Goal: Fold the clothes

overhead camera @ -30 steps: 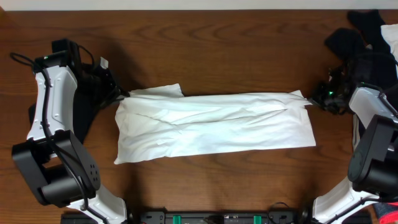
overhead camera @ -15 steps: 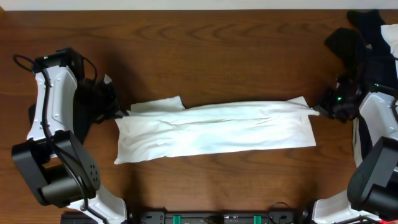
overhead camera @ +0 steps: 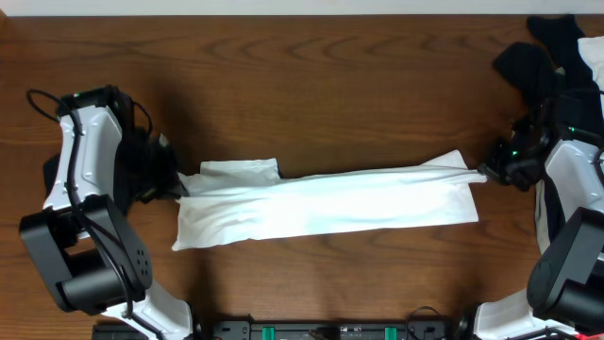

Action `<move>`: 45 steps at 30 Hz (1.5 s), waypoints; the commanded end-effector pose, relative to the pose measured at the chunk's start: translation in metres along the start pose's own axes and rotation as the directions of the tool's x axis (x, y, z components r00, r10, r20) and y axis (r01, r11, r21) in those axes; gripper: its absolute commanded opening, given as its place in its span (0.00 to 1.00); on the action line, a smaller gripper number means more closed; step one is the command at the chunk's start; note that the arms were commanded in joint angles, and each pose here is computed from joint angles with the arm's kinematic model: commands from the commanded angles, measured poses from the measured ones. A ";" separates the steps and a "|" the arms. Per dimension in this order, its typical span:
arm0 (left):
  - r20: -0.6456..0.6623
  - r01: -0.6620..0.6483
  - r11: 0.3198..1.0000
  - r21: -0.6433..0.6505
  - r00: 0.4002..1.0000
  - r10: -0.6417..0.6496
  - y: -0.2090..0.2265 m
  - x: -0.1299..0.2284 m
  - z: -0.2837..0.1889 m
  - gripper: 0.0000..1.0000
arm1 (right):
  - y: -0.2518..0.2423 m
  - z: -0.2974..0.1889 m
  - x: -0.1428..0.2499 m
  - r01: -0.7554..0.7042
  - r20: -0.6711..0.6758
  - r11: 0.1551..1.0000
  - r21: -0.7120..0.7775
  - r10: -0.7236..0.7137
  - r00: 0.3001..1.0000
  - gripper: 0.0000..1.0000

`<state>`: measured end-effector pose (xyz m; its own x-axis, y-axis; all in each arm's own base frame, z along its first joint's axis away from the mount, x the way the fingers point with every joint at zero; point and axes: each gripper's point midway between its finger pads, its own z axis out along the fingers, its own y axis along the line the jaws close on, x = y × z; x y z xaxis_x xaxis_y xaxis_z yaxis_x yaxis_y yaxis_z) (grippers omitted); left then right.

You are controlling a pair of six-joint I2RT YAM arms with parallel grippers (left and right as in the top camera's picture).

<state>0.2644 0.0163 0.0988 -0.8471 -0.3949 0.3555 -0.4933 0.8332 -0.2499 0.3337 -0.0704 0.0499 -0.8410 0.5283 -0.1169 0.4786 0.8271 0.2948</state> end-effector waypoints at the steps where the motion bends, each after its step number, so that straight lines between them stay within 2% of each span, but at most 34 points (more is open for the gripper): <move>1: -0.024 -0.003 1.000 -0.030 1.000 0.002 0.010 0.005 0.010 0.06 | -0.007 -0.005 -0.002 0.014 0.018 0.999 0.035 -0.015 1.000 0.01; 8: -0.040 0.002 0.999 -0.033 0.999 -0.003 0.013 0.008 0.015 0.06 | -0.009 -0.005 0.005 0.007 -0.010 0.999 0.046 -0.007 1.000 0.01; 12: -0.048 0.005 0.997 -0.078 0.999 -0.008 0.021 0.011 0.015 0.07 | -0.014 -0.005 0.007 0.005 -0.017 0.998 0.070 -0.004 1.000 0.02; 14: -0.056 0.006 0.995 -0.098 0.998 -0.012 0.024 0.013 0.014 0.12 | -0.014 -0.005 0.008 0.005 -0.019 0.998 0.070 -0.003 1.000 0.02; 19: -0.057 0.006 0.995 -0.097 0.998 -0.012 0.024 0.013 0.015 0.17 | -0.014 -0.005 0.008 0.005 -0.020 0.998 0.070 -0.003 1.000 0.08; 20: -0.057 0.006 0.995 -0.097 0.998 -0.012 0.024 0.013 0.015 0.22 | -0.014 -0.005 0.008 0.004 -0.020 0.998 0.070 -0.003 1.000 0.08; 21: -0.057 0.006 0.995 -0.097 0.998 -0.012 0.024 0.013 0.015 0.23 | -0.014 -0.005 0.008 0.004 -0.020 0.998 0.070 -0.003 1.000 0.08; 29: -0.058 0.007 0.995 -0.096 0.998 -0.012 0.024 0.013 0.015 0.23 | -0.014 -0.005 0.008 0.004 -0.021 0.997 0.071 -0.003 1.000 0.10; 32: -0.058 0.007 0.995 -0.096 0.998 -0.012 0.024 0.013 0.015 0.23 | -0.014 -0.005 0.009 0.004 -0.023 0.997 0.072 -0.002 1.000 0.13; 36: -0.061 0.007 0.996 -0.085 0.998 -0.013 0.022 0.014 0.015 0.23 | -0.029 -0.007 0.007 0.003 -0.012 0.988 0.156 -0.001 1.000 0.14; 38: -0.055 0.005 0.996 -0.084 0.998 -0.010 0.022 0.012 0.015 0.23 | -0.036 -0.008 0.005 -0.025 0.006 0.980 0.197 0.024 1.000 0.20; 45: -0.022 -0.003 0.997 -0.079 1.000 0.001 0.018 0.005 0.008 0.23 | -0.033 -0.007 0.003 -0.039 0.017 0.982 0.185 0.036 0.999 0.21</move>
<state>0.2434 0.0232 0.0844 -0.8330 -0.3839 0.3984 -0.4795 0.8601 -0.1739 0.3144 -0.0931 0.0429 -0.8335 0.5423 -0.1054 0.5291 0.8385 0.1302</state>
